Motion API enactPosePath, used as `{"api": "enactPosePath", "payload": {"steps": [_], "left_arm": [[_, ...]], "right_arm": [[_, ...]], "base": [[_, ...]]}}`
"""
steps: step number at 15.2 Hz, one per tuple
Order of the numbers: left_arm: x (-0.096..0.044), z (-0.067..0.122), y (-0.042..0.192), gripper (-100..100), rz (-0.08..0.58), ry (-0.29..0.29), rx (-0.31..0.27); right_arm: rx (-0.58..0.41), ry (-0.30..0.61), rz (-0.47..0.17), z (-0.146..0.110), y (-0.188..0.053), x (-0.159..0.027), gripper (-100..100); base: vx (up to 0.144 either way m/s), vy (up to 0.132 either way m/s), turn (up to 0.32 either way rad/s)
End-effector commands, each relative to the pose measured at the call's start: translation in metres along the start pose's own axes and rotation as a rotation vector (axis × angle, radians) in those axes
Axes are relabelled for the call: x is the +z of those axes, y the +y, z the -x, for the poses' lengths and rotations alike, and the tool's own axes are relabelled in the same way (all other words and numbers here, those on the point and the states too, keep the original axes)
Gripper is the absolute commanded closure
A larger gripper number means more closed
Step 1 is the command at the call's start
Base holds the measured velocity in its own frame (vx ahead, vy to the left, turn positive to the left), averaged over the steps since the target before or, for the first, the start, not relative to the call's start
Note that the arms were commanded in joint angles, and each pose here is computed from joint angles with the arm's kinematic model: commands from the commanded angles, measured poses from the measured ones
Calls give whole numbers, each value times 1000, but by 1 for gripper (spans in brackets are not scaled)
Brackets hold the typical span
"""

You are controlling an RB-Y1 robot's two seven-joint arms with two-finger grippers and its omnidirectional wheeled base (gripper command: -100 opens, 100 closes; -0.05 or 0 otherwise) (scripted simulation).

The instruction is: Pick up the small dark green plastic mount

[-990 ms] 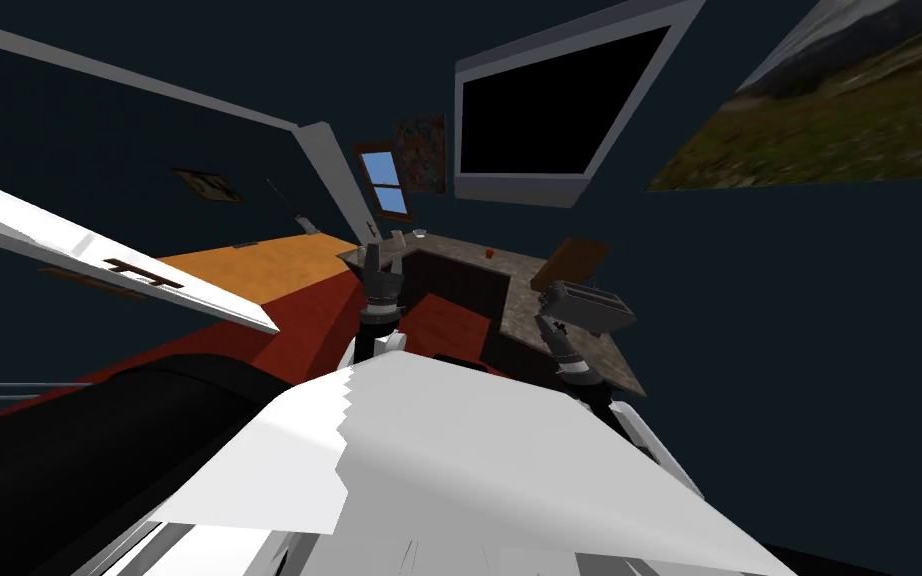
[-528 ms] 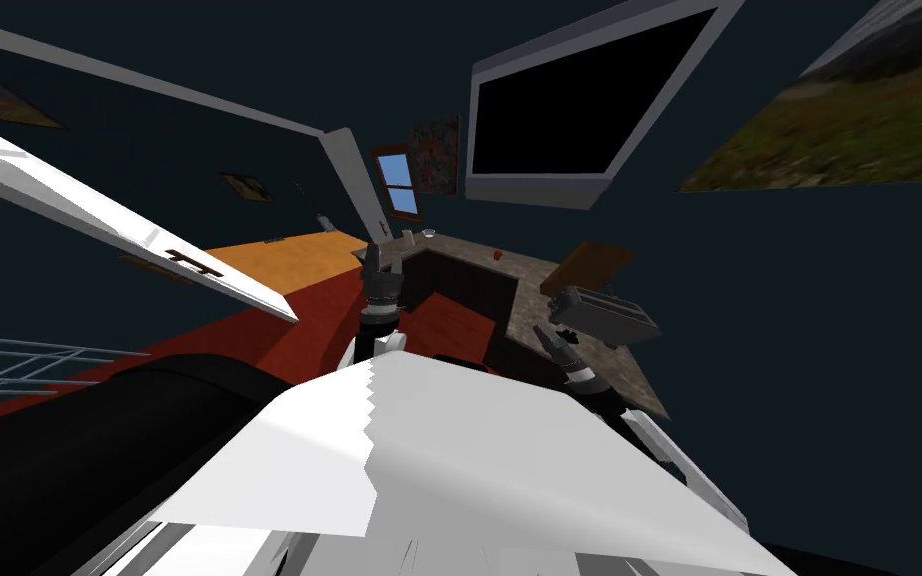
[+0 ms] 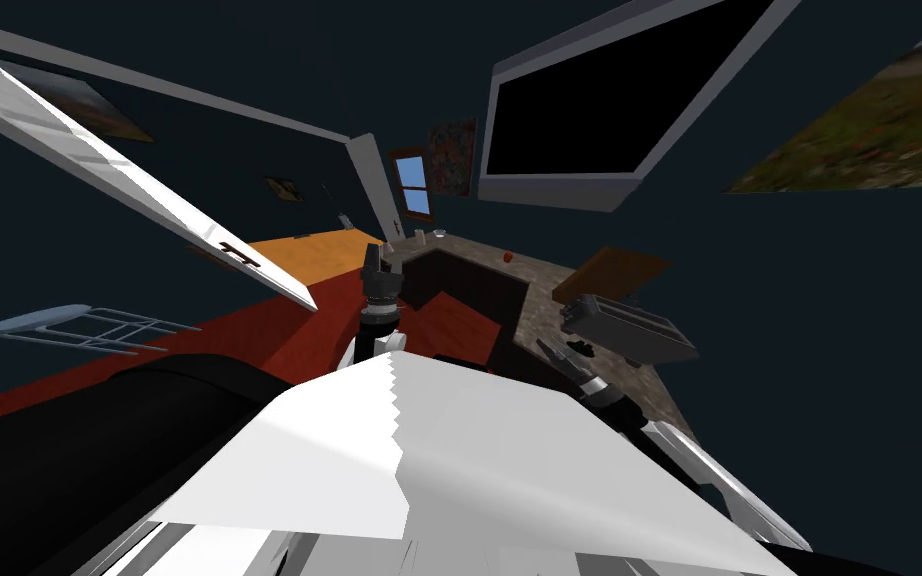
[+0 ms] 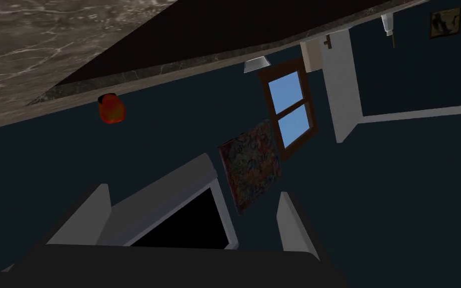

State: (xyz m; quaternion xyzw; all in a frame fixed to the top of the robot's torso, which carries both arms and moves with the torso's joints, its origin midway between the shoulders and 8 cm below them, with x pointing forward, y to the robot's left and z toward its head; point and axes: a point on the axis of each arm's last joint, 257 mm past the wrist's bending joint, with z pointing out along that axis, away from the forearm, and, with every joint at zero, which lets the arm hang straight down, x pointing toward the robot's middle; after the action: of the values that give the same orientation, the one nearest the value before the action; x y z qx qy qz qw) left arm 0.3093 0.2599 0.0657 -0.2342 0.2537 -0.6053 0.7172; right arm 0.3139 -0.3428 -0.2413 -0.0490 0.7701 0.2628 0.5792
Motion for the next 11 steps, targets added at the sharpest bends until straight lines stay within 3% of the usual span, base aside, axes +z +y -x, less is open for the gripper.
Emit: {"api": "enactPosePath", "payload": {"steps": [1, 2, 5, 10, 11], "left_arm": [[0, 0, 0, 0, 0, 0, 0], [0, 0, 0, 0, 0, 0, 0], [0, 0, 0, 0, 0, 0, 0], [0, 0, 0, 0, 0, 0, 0], [0, 0, 0, 0, 0, 0, 0]], "right_arm": [[-37, 59, -16, -8, -14, -9, -100], [-37, 59, -16, -8, -14, -9, -100], [-107, 190, -65, -33, -46, -36, -100], [-163, 283, -91, -42, -68, -55, -100], [-201, 352, -113, -51, -84, -72, -100]], "base": [[5, 16, 201], [4, 6, 73], [6, 14, 200], [7, 13, 134], [8, 15, 154]]}}
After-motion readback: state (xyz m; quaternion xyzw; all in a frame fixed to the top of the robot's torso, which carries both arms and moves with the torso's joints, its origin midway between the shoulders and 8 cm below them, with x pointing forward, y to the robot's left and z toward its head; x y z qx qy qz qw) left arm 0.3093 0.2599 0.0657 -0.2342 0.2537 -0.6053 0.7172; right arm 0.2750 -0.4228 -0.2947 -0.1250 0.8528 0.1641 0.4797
